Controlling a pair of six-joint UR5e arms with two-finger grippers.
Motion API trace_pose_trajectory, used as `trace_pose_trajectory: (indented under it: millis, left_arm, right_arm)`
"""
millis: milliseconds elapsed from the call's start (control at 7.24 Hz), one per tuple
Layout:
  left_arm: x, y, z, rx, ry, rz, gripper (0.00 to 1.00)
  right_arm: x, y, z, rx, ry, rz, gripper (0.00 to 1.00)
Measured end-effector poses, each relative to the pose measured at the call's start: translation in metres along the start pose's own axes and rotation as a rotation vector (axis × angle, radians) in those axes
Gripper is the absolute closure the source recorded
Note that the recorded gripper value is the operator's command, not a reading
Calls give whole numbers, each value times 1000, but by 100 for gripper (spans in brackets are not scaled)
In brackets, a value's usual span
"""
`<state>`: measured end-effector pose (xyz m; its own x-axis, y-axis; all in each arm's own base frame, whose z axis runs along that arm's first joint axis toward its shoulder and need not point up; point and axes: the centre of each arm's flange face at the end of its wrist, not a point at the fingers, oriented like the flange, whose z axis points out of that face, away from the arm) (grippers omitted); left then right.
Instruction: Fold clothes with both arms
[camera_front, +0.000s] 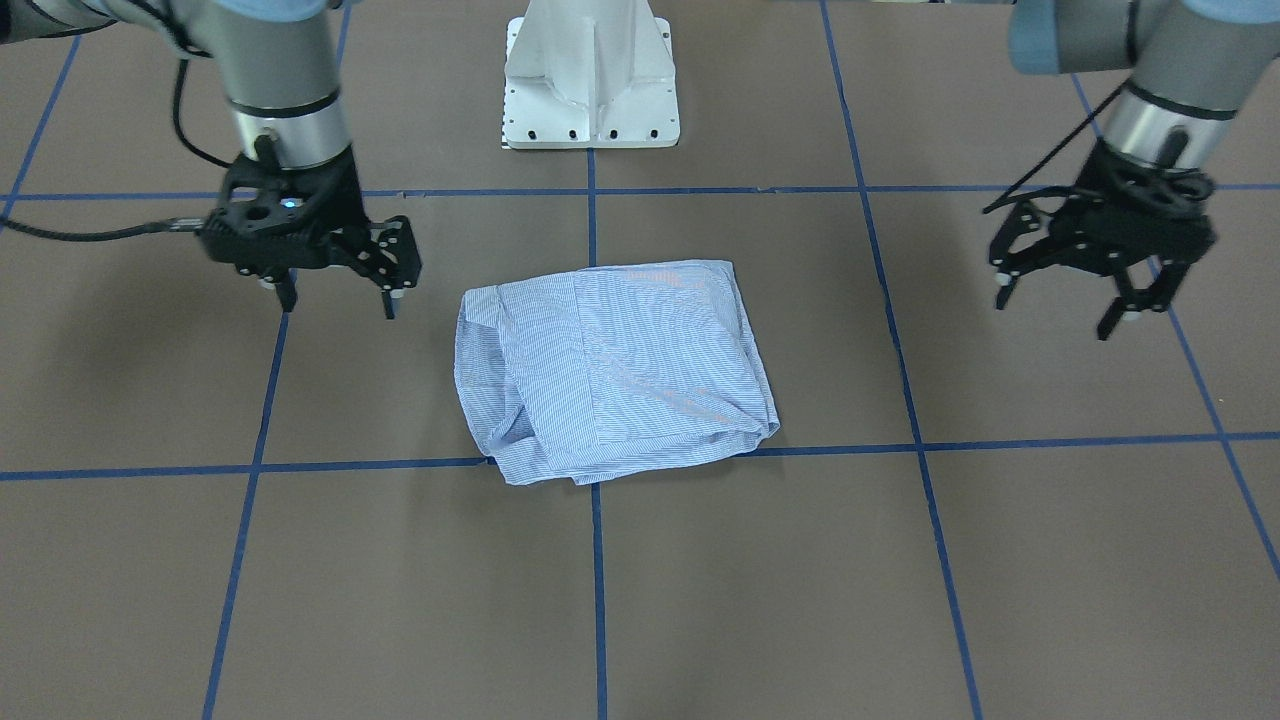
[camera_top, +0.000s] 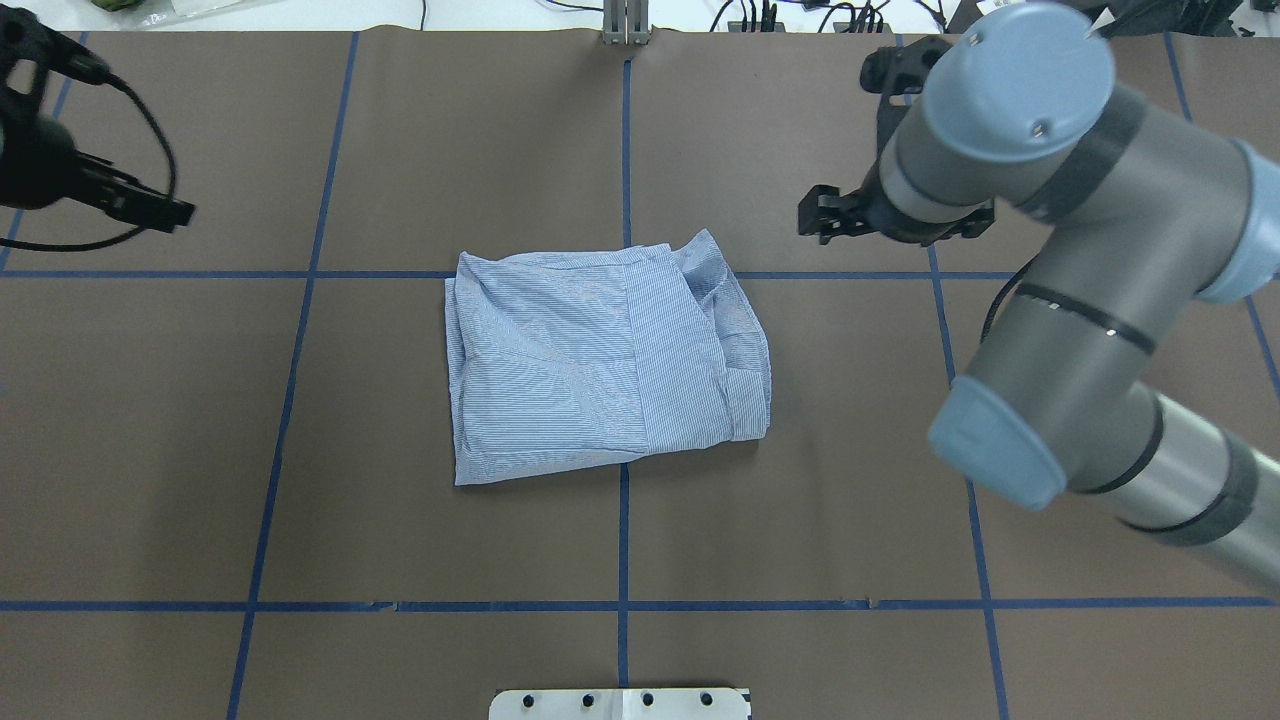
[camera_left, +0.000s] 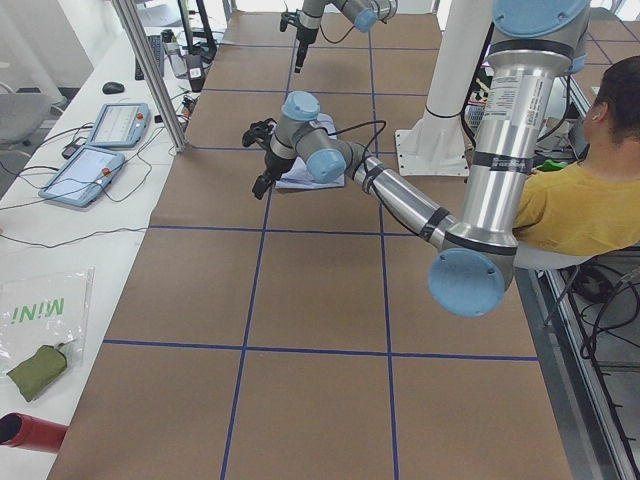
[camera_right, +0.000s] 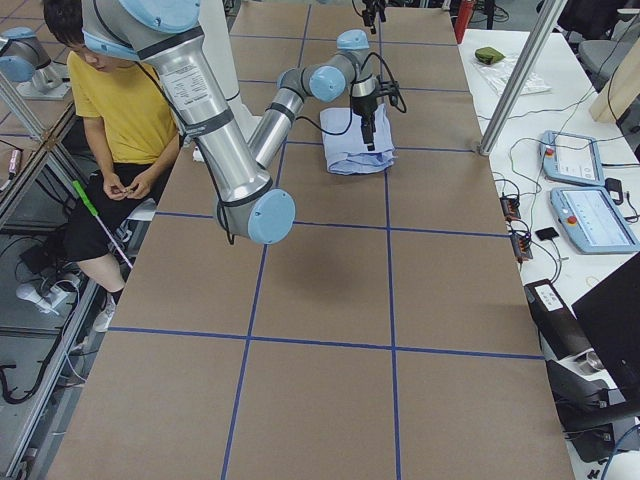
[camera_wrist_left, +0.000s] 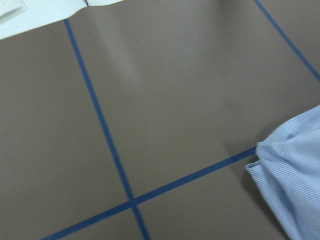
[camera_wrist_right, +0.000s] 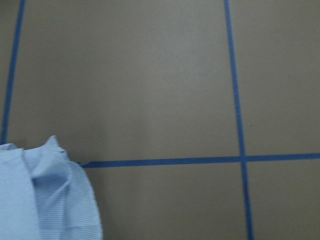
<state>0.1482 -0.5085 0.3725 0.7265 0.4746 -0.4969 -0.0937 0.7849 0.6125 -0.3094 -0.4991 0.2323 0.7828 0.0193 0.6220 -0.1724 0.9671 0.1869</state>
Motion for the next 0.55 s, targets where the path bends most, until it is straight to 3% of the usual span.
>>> trace_pose_trajectory:
  millis: [276,552]
  left_arm:
    - [-113,54,-44,-60,-62,86,0]
    - [-177,131,-63,-127,-67,-21,0]
  right_arm:
    - [172,-49,-4,-95,7,-188,0]
    - [349,-54,-5,-167,-46,-264,0]
